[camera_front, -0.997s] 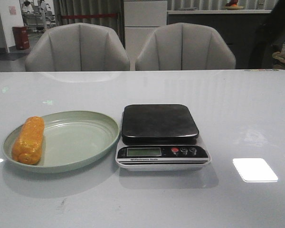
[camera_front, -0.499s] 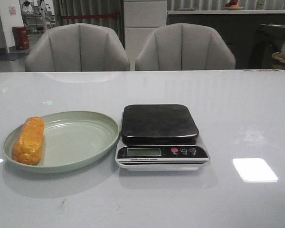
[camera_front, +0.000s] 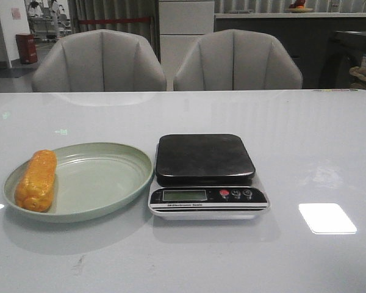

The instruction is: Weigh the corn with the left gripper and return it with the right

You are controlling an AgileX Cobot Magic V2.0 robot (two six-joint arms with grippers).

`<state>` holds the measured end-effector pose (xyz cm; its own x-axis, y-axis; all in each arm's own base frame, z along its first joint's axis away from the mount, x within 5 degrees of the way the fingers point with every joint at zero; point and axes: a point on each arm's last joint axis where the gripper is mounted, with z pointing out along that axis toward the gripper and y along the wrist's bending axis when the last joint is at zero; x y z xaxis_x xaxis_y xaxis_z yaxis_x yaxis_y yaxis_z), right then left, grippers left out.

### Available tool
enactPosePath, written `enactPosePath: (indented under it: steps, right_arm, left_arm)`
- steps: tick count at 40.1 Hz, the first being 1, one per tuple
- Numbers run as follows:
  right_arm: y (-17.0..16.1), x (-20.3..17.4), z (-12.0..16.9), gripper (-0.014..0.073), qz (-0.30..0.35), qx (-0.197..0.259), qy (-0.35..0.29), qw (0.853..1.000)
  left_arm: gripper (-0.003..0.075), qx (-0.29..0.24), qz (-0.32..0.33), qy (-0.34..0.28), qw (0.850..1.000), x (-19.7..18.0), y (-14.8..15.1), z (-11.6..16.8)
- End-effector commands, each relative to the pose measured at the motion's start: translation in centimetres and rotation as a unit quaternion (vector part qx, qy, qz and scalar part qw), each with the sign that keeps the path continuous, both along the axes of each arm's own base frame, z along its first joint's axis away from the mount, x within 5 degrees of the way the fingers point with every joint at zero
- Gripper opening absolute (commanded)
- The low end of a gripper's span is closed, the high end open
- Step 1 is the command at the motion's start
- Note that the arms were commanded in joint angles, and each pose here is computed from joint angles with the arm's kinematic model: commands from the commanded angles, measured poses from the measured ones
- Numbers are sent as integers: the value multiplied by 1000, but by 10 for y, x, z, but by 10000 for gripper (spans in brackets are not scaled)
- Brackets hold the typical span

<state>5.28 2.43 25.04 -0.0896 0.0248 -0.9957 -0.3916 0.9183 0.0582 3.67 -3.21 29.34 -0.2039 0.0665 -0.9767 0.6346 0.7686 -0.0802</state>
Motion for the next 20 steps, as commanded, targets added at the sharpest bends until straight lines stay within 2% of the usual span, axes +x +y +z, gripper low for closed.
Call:
enactPosePath:
  steps: [1,20]
  right_arm:
    - [-2,0,17,192,-12,12,-55,998]
    - [-2,0,17,198,-12,11,-54,998]
  left_arm:
    - [114,-32,-1,-34,999,0,0,15]
    - [114,-32,-1,-34,999,0,0,15]
